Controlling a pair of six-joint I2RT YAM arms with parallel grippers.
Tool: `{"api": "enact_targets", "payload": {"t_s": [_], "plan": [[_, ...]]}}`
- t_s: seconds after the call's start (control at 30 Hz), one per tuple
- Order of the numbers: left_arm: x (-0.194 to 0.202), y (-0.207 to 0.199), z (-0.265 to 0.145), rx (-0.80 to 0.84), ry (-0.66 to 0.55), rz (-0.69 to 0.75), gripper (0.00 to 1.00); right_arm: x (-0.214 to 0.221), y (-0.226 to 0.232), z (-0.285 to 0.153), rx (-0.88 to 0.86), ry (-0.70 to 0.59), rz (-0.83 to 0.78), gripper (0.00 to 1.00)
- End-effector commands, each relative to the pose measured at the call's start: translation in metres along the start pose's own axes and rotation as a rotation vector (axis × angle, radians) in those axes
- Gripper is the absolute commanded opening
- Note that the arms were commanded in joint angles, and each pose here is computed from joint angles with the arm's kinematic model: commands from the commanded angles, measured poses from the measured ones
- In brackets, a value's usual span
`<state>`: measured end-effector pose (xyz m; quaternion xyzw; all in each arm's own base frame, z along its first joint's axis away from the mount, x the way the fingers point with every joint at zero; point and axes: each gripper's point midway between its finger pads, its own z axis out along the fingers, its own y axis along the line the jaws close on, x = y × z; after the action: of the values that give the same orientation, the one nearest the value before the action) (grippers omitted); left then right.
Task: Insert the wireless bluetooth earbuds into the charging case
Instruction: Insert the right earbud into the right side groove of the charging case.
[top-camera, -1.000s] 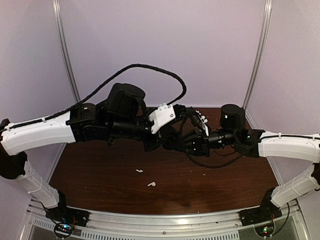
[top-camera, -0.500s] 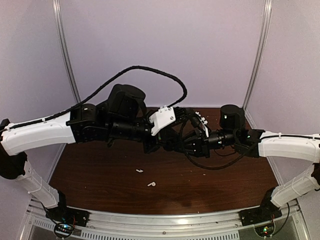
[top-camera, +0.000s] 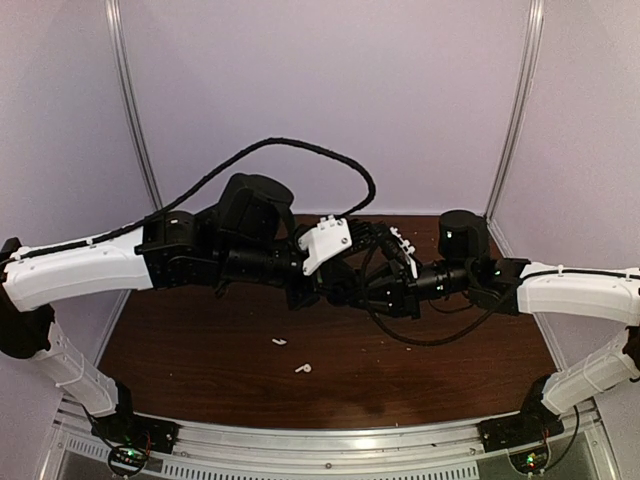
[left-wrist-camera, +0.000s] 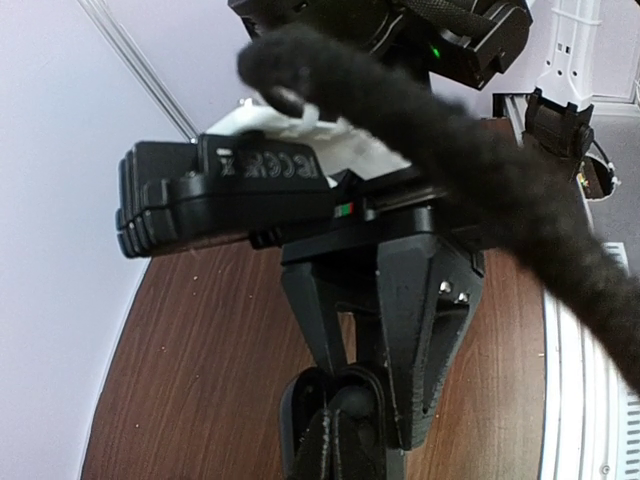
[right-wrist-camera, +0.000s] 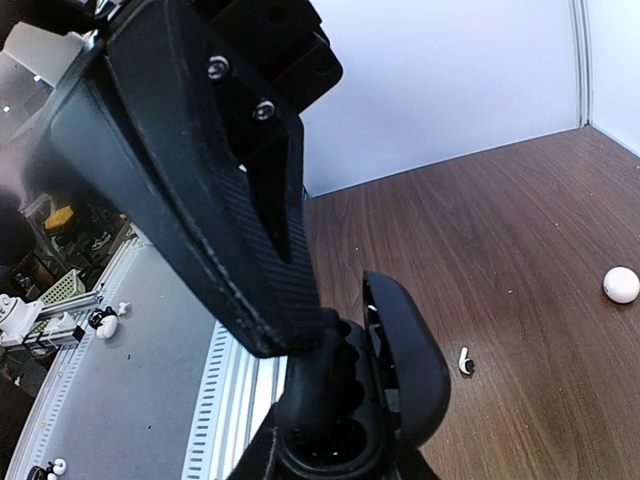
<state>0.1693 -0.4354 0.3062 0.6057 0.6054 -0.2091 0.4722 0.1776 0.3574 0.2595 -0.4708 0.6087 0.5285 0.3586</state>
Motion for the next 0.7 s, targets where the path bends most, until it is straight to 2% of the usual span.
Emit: {"api": "enact_targets", "payload": {"t_s": [0.0, 0.13, 0.67], "plan": [[0.009, -0.001, 0.007, -0.022, 0.040, -0.025, 0.00, -0.033, 0.006, -0.006, 0.022, -0.068, -0.096, 0.00], [0.012, 0.002, 0.011, -0.038, 0.054, -0.033, 0.00, -0.033, 0.005, -0.007, 0.032, -0.063, -0.104, 0.00], [0.001, -0.028, 0.003, 0.101, -0.031, 0.033, 0.00, -0.036, 0.004, -0.008, 0.045, -0.072, -0.116, 0.00]]}}
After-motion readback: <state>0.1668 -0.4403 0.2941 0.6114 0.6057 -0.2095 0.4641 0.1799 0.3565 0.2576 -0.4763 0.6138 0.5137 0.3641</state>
